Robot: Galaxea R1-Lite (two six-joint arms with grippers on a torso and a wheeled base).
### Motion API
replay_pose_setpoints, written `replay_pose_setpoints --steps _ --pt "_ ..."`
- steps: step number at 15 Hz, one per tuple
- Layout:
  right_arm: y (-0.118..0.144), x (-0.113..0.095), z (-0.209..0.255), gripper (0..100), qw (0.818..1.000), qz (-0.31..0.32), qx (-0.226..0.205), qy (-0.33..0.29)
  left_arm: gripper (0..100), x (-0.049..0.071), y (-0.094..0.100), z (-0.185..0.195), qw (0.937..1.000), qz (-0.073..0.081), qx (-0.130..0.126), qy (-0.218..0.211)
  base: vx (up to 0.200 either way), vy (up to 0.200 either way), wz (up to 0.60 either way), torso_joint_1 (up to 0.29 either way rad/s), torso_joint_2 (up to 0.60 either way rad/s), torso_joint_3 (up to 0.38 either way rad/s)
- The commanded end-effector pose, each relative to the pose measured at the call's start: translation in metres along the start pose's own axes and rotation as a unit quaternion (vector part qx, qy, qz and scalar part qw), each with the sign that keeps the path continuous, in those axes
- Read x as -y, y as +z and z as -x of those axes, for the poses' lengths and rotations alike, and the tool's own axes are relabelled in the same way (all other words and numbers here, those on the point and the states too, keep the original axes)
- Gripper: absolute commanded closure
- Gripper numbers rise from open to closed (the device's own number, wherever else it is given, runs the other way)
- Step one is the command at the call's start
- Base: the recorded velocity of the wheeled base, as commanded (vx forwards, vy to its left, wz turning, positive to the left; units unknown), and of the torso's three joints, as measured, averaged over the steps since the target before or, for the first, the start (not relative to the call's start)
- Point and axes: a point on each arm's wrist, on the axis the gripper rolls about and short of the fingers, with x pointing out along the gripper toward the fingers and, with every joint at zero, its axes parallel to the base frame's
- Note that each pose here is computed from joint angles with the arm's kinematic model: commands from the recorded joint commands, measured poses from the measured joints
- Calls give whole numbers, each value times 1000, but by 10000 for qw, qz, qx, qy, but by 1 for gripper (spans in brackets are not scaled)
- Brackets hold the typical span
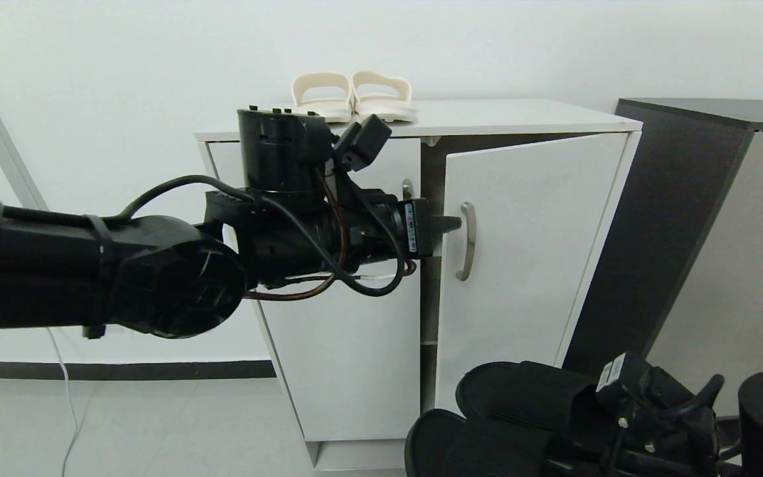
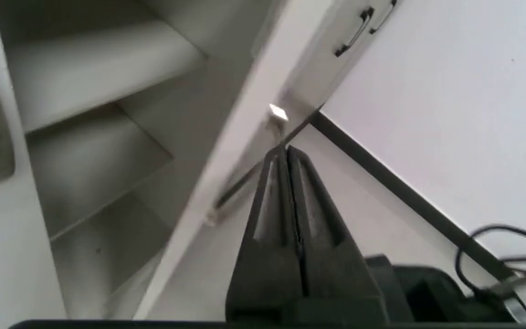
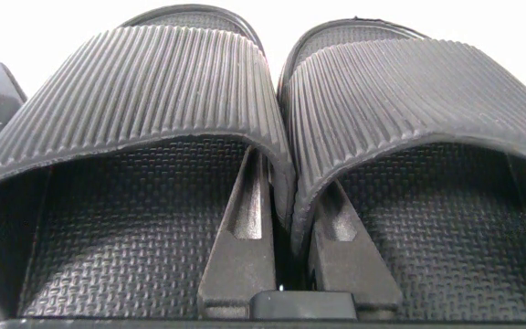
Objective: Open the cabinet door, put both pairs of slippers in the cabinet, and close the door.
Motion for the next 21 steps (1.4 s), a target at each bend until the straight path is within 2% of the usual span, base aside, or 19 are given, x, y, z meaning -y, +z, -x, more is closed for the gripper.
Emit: replay_pose_setpoints --steps 1,3,5,6,8,9,10,12,15,21 --pt "0 -1 1 100 10000 8 19 18 100 11 6 20 9999 -54 117 -36 0 0 0 0 0 0" --pt "1 -2 3 100 10000 13 64 35 100 15 10 36 9997 -87 223 -16 0 0 0 0 0 0" --pt "1 -3 3 100 10000 24 54 63 100 3 15 38 9994 -58 302 166 0 0 0 0 0 0" --pt "1 -3 3 100 9999 27 69 72 100 -11 15 31 9991 57 276 303 0 0 0 0 0 0" --pt "1 -3 3 100 10000 27 61 71 100 -29 19 14 9984 233 322 414 0 0 0 0 0 0" --pt "1 -3 3 100 10000 27 61 71 100 -29 19 14 9984 233 322 414 0 0 0 0 0 0" --pt "1 -3 3 100 10000 27 61 71 100 -40 19 -3 9982 277 303 437 0 0 0 0 0 0" --pt "1 -3 3 100 10000 27 46 70 100 -51 16 -22 9982 301 270 448 0 0 0 0 0 0" --pt "0 -3 2 100 10000 24 24 53 100 -62 9 -37 9981 323 212 470 0 0 0 0 0 0" --pt "-2 -3 -1 100 10000 25 -53 48 100 -65 4 -43 9981 351 147 478 0 0 0 0 0 0"
